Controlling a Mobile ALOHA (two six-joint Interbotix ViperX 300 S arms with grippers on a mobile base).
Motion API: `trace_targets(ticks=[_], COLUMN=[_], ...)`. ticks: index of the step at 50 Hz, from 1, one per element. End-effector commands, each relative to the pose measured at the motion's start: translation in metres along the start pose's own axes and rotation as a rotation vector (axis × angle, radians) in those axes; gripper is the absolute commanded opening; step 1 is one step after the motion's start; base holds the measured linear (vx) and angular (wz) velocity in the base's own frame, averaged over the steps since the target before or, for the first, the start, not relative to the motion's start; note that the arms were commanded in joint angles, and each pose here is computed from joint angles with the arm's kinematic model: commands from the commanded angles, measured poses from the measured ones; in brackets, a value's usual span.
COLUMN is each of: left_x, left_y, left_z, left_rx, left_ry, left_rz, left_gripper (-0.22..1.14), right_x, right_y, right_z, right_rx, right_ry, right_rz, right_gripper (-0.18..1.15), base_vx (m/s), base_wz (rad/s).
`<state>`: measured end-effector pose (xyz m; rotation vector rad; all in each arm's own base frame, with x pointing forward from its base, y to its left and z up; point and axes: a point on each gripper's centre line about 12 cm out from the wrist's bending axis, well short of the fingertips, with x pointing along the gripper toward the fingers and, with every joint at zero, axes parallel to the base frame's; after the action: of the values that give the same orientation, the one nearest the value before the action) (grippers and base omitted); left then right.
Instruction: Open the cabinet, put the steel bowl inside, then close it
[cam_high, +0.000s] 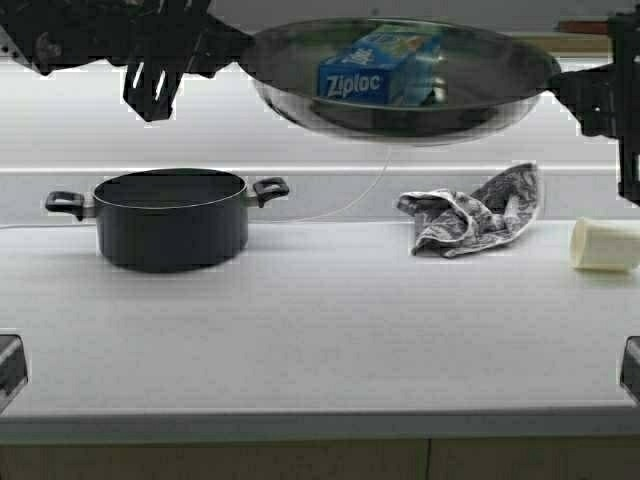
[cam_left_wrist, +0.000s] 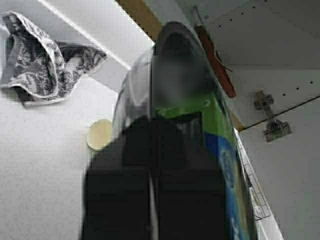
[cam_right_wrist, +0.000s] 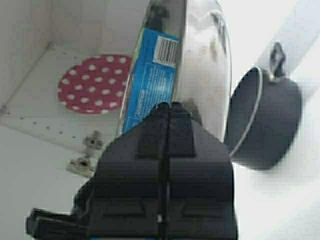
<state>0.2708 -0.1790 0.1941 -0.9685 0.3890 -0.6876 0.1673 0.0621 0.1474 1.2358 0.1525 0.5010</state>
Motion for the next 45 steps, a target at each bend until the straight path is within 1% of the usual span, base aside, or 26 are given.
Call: trace_targets(ticks=[1,13,25,30,34,41,45], left_x=[0.006,0.010,0.018,0.025,0.032,0.049,0.058], left_y=[-0.029,-0.050,-0.062,-0.067,-0.074,-0.086,-0.092], left_z=[-0.010,-0.009,0.000,0.005,0.012,0.024,0.030], left_rx=[0.016,0.027,0.045,0.048,0.043,0.045,0.044], left_ry=[0.039,0.046,0.037,0.027,0.006,-0.018,-0.030], left_rz=[-0.080,-0.083,-0.075,-0.083,-0.100,-0.112,-0.120], left_gripper=[0.02,0.02,0.02,0.02,0.02,0.02,0.02], right_x=[0.004,0.002,0.012,0.022,0.033,0.051,0.060], right_y=[0.012,0.026,0.042,0.054,0.067,0.087,0.096], right_z=[0.001,0.005,0.014,0.023,0.032,0.048,0.054], right_rx=[0.002,0.016,-0.026,-0.040,-0.066,-0.111,-0.102], right_ry=[0.005,-0.005,-0.013,-0.025,-0.031,-0.040,-0.048], right_rz=[0.072,0.111,0.099,0.077,0.054,-0.015,-0.003], right_gripper=[0.08,0.08,0.08,0.08,0.08,0.08,0.08], base_vx=[-0.01,0.00,-0.01,-0.01,-0.01,0.00,0.00], base_wz=[0.00,0.00,-0.01,-0.01,0.00,0.00,0.00])
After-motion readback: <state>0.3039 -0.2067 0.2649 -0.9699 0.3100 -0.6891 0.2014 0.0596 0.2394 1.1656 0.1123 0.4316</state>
